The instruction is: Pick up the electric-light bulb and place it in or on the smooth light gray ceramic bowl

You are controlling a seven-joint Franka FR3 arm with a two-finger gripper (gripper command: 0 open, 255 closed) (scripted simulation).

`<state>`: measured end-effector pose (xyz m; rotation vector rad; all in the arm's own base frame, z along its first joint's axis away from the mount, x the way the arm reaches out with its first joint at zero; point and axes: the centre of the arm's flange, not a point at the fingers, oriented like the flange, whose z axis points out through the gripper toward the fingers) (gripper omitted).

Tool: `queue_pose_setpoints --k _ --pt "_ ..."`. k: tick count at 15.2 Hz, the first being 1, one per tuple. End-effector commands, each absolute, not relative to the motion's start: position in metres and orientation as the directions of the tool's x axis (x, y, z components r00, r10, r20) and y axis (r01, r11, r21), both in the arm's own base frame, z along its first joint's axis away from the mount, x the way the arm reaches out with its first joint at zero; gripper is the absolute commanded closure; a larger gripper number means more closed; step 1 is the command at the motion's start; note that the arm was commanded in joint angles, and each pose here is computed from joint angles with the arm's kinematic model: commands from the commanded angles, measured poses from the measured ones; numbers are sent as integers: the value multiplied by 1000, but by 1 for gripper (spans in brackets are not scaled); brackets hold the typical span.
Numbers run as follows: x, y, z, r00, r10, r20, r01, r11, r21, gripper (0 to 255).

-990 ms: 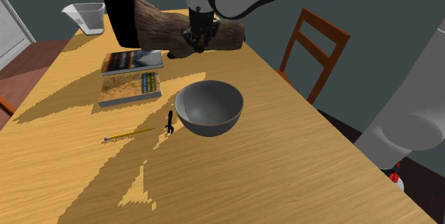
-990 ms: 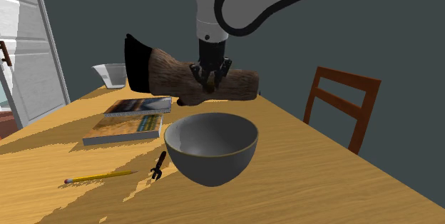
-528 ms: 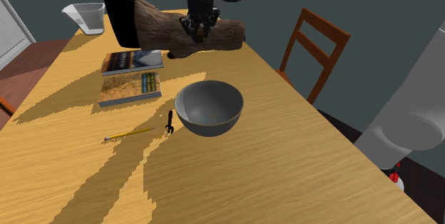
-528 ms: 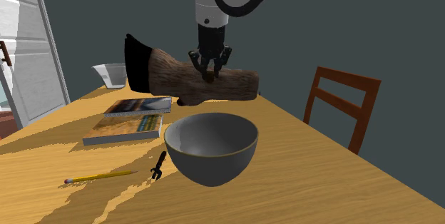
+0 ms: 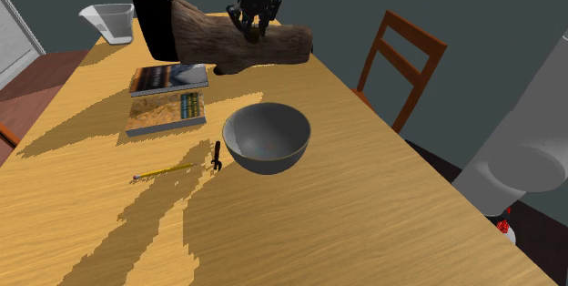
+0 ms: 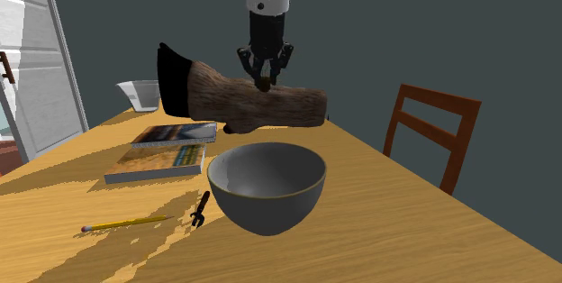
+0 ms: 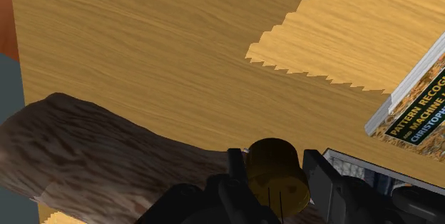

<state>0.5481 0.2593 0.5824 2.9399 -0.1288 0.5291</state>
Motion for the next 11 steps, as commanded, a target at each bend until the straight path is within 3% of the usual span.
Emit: queue_pose_setpoints --k 1,11 --pt "531 269 582 934 -57 352 -111 -985 134 255" --pt "419 338 569 934 -57 352 -111 -985 133 255"
